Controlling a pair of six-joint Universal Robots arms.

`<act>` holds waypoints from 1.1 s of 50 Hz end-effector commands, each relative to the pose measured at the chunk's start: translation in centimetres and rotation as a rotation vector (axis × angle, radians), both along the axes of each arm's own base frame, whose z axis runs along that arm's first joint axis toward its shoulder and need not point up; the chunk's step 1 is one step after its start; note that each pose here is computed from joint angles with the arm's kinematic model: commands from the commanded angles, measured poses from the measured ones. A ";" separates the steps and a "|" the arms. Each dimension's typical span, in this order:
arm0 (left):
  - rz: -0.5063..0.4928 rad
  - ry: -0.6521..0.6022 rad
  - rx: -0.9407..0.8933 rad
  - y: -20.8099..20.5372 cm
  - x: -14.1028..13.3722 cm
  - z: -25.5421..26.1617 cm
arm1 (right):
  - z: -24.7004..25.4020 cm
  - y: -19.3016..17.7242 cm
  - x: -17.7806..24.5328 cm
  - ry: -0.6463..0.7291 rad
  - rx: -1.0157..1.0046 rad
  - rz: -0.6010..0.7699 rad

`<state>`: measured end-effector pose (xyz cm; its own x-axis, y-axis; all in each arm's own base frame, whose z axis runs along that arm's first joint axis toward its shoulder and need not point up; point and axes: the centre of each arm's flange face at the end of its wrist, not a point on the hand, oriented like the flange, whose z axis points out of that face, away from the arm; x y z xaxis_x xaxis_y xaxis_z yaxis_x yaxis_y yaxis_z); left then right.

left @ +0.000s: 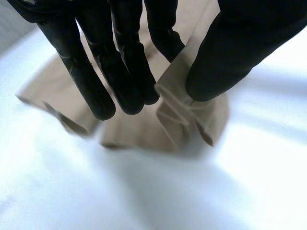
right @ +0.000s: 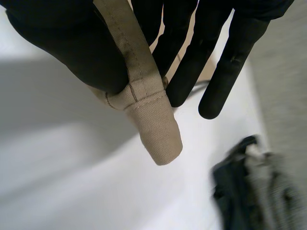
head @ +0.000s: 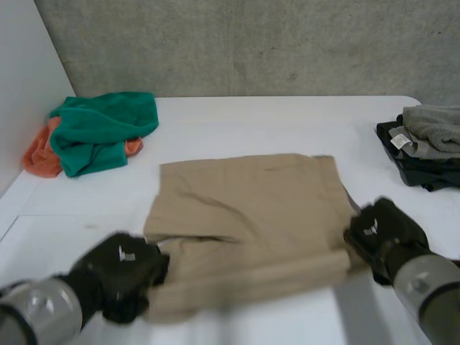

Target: Fold the laundry.

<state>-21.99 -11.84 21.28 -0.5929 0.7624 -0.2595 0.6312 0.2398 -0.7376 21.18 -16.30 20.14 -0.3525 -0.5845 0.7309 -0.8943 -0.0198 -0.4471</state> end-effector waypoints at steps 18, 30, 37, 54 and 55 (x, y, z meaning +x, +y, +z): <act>0.096 0.075 -0.591 -18.0 -8.7 0.5 | 0.5 -13.9 6.8 -0.298 -0.209 -0.020; 0.108 0.158 -0.722 -26.1 -13.9 -5.0 | -4.9 -23.2 10.6 -0.344 -0.422 -0.027; 0.033 0.228 -0.755 -23.1 -17.3 -4.7 | -3.5 -23.4 10.8 -0.398 -0.436 -0.039; 0.053 0.346 -0.694 -15.4 -12.8 2.9 | -2.7 -14.7 1.2 -0.497 0.104 -0.270; 0.055 0.349 -0.685 -15.2 -12.7 2.8 | -3.2 -14.5 1.1 -0.499 0.121 -0.267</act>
